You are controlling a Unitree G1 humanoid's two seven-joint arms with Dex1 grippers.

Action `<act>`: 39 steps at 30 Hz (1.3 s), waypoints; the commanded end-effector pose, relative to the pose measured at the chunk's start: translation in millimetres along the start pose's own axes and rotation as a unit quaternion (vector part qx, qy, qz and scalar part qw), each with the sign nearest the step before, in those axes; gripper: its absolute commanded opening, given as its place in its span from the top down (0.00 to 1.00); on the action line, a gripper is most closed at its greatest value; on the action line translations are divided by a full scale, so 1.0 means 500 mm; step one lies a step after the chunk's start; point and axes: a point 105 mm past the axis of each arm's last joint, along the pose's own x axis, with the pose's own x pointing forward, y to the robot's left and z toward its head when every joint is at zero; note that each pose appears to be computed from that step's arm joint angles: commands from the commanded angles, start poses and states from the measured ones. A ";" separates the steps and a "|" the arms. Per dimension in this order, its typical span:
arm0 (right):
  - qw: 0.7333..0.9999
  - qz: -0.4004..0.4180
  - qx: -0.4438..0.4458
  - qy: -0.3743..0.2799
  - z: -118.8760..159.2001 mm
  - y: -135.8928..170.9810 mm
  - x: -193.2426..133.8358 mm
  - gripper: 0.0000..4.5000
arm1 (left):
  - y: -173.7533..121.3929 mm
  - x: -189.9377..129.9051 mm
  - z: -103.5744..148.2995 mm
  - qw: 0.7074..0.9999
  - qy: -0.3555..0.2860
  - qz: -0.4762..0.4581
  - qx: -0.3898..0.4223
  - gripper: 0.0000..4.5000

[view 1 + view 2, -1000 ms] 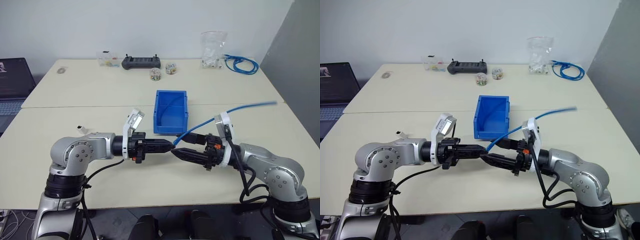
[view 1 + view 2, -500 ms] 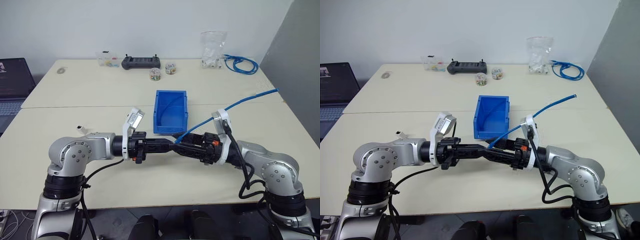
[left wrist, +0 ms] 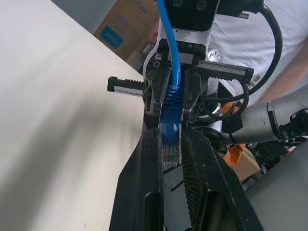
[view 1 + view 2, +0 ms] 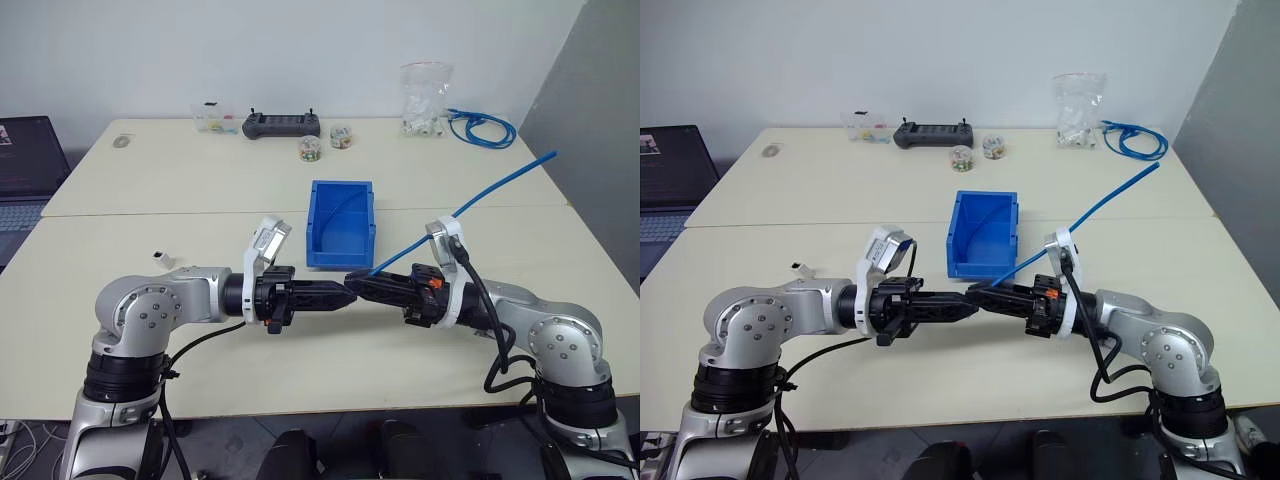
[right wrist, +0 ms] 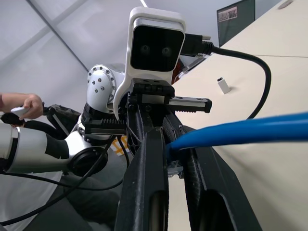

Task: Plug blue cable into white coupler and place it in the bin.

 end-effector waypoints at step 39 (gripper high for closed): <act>0.996 -0.061 -0.071 -0.007 0.010 -0.073 -0.004 0.97 | 0.136 -0.266 -0.128 0.802 -0.096 0.572 0.140 0.00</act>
